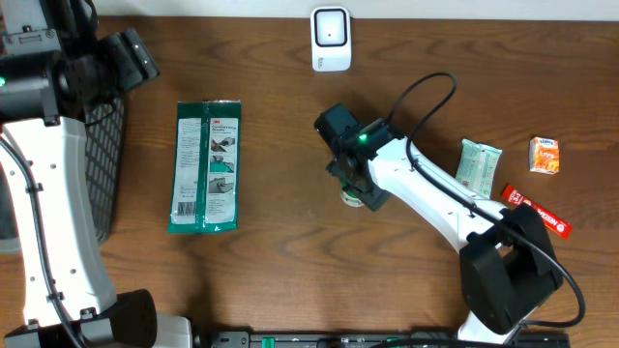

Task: Scan the item barcode

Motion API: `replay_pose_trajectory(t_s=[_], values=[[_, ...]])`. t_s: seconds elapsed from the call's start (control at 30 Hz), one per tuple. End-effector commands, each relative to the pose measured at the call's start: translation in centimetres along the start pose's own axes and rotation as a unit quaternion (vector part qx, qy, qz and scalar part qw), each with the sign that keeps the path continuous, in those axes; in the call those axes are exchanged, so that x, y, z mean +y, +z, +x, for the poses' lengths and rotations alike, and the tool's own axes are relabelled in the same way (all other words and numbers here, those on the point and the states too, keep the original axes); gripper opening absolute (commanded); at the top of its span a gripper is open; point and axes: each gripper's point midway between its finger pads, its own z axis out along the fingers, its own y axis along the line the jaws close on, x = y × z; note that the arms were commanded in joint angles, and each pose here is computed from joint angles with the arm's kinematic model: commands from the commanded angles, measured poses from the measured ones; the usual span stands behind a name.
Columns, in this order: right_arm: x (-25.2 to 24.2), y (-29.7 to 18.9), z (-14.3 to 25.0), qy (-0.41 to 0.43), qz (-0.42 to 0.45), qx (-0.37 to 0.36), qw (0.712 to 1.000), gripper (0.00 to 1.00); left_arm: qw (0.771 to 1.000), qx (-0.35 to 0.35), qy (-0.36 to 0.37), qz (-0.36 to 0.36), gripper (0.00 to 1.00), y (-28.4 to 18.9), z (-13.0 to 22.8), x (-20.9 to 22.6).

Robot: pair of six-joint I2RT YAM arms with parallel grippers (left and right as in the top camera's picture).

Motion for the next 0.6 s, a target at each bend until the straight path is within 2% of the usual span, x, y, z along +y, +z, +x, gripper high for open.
replay_pose_trajectory(t_s=[0.0,0.17,0.23,0.3,0.37,0.47,0.57], values=[[-0.47,0.20,-0.13,-0.012,0.010,-0.014,1.000,0.60,1.000,0.001,0.003,0.002,0.85,-0.03,-0.06,0.01],[-0.48,0.19,-0.08,-0.105,0.011,-0.013,0.994,0.59,1.000,0.001,0.003,0.002,0.85,-0.03,-0.06,0.01],[-0.48,0.19,-0.08,-0.172,0.012,-0.012,0.985,0.56,1.000,0.001,0.003,0.002,0.85,-0.03,-0.06,0.01],[-0.46,0.19,-0.08,-0.258,0.013,-0.011,0.966,0.47,1.000,0.001,0.003,0.002,0.85,-0.03,-0.06,0.01],[-0.44,0.19,-0.09,-0.369,0.013,-0.010,0.929,0.35,1.000,0.001,0.003,0.002,0.85,-0.03,-0.06,0.01],[-0.66,0.19,-0.06,-0.511,0.018,-0.005,0.860,0.38,1.000,0.001,0.003,0.002,0.85,-0.03,-0.06,0.01],[-1.03,0.18,-0.02,-0.618,0.024,0.003,0.786,0.40,1.000,0.001,0.003,0.002,0.85,-0.03,-0.06,0.01]])
